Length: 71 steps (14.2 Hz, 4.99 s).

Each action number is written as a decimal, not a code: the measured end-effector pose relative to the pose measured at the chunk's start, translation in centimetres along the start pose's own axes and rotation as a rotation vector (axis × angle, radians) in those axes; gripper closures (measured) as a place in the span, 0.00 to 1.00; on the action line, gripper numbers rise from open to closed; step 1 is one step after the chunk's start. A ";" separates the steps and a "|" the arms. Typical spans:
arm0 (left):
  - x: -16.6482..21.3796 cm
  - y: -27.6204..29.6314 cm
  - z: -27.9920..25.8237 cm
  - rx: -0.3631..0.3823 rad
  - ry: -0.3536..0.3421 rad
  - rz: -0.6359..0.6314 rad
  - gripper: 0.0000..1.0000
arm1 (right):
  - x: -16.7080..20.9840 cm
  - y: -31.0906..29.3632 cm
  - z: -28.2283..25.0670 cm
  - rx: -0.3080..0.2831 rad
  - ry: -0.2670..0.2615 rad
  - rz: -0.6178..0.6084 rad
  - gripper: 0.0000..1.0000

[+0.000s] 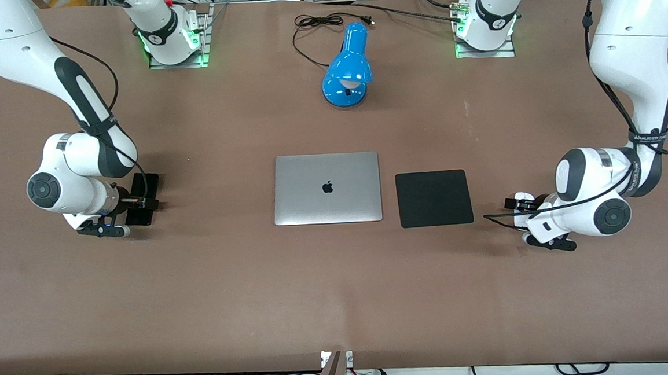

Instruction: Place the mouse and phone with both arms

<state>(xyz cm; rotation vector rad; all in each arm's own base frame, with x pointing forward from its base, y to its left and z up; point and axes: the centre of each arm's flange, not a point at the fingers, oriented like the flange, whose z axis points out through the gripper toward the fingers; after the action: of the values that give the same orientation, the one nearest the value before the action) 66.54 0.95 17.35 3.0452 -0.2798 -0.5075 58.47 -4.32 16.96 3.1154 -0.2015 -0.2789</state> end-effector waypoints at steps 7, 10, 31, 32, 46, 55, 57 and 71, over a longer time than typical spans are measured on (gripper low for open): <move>0.1 0.0 0.2 -0.001 0.003 0.000 0.38 | -0.6 -0.5 0.7 -0.002 -0.017 -0.009 0.04; 0.3 -0.2 -0.5 0.002 0.019 -0.002 0.39 | -0.6 -0.5 0.2 -0.002 -0.015 -0.009 0.21; 0.4 22.9 -0.7 -0.043 -0.046 -0.061 0.39 | -5.2 -29.2 -1.0 0.027 0.057 -0.125 0.22; 0.5 22.8 -0.2 -0.044 -0.050 -0.062 0.39 | -5.0 -29.2 -0.6 0.025 0.053 -0.124 0.22; -2.3 13.3 -12.9 -0.045 -0.021 -0.212 0.00 | -2.4 -27.5 -12.8 0.052 0.135 -0.084 0.00; -17.3 4.5 -33.0 0.007 0.116 -0.228 0.00 | 1.3 -9.7 -35.1 0.075 0.173 0.019 0.00; -17.8 4.3 -33.3 0.009 0.114 -0.211 0.00 | 1.7 -5.0 -36.2 0.073 0.170 0.013 0.00; -24.0 8.0 -34.5 0.077 0.281 -0.277 0.00 | -7.5 -0.6 -41.0 -0.025 0.249 -0.092 0.00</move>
<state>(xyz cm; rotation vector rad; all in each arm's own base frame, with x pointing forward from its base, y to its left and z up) 54.09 -2.10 58.18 3.1916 0.1392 -0.0731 58.54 -2.94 58.65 3.0998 -0.0519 0.1068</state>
